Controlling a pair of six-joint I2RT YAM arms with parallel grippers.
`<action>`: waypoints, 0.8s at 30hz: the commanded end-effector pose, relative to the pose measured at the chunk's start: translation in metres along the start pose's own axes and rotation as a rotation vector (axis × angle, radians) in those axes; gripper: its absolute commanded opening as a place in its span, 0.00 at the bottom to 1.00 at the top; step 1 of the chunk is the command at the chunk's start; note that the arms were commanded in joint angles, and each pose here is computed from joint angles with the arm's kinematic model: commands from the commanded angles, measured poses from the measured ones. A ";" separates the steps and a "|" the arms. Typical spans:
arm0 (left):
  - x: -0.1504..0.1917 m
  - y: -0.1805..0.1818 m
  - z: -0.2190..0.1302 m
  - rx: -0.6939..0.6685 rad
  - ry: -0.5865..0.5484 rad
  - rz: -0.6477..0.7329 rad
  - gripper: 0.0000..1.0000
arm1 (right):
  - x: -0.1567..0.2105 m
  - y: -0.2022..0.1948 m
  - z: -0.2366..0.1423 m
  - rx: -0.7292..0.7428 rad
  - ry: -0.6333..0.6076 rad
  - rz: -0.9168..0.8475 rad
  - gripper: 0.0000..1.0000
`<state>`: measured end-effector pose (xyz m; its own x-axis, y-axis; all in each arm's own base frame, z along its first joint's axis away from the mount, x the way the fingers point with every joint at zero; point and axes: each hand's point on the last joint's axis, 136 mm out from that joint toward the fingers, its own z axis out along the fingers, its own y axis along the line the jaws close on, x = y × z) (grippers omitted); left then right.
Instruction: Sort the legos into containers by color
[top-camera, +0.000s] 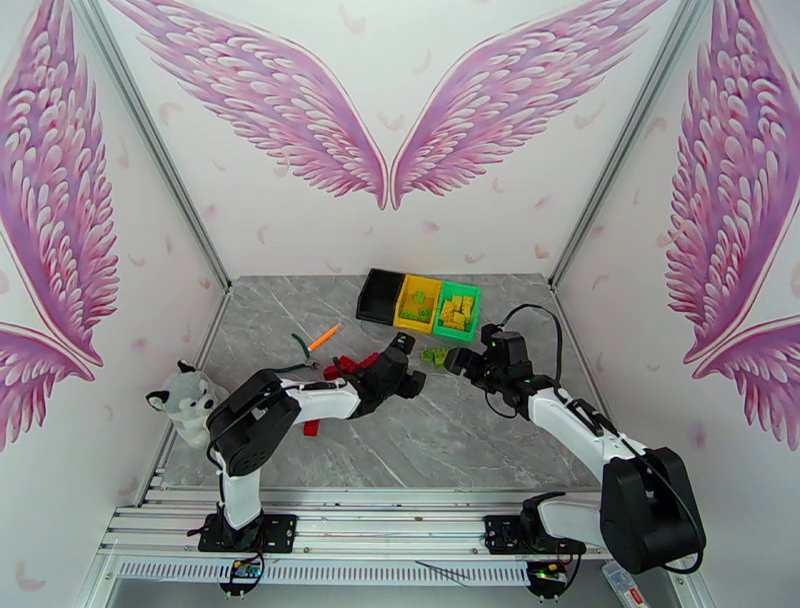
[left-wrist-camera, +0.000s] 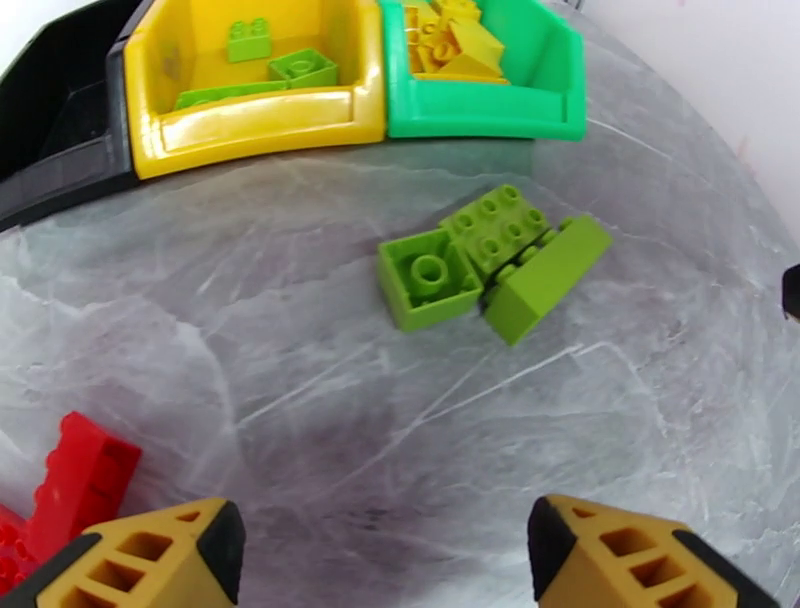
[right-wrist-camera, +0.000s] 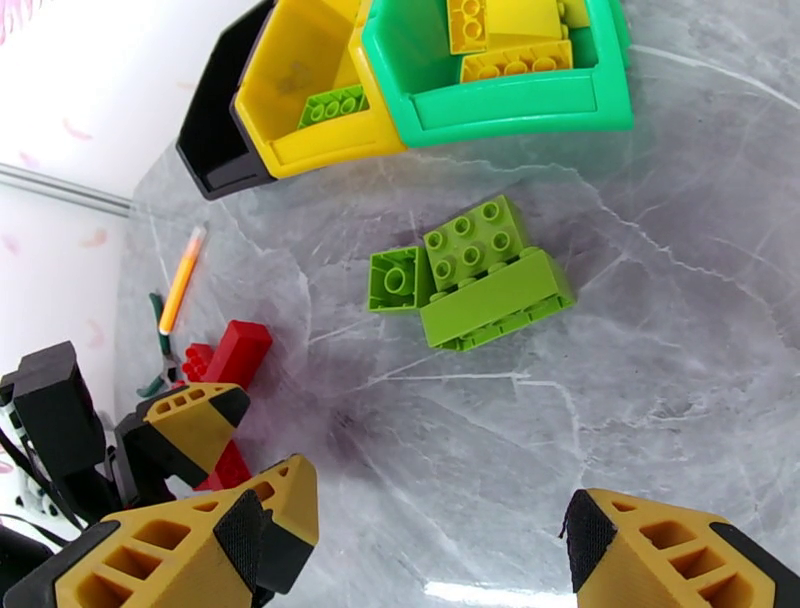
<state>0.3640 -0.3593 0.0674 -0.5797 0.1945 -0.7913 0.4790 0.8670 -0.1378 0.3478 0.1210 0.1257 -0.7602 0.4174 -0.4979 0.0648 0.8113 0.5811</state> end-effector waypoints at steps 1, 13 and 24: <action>0.002 -0.011 0.011 0.031 0.010 0.029 0.79 | -0.008 0.005 -0.002 0.006 -0.018 -0.016 0.86; 0.002 -0.015 0.046 0.005 0.062 0.059 0.78 | -0.008 0.005 -0.003 0.004 -0.019 -0.008 0.85; -0.003 -0.012 0.080 -0.043 0.090 0.028 0.75 | -0.009 0.004 -0.006 0.008 -0.025 -0.005 0.85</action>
<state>0.4061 -0.4091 0.0326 -0.6007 0.2530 -0.7584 0.4943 0.8631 -0.1036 0.3479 0.1205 0.1254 -0.7594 0.4180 -0.4985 0.0669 0.8124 0.5793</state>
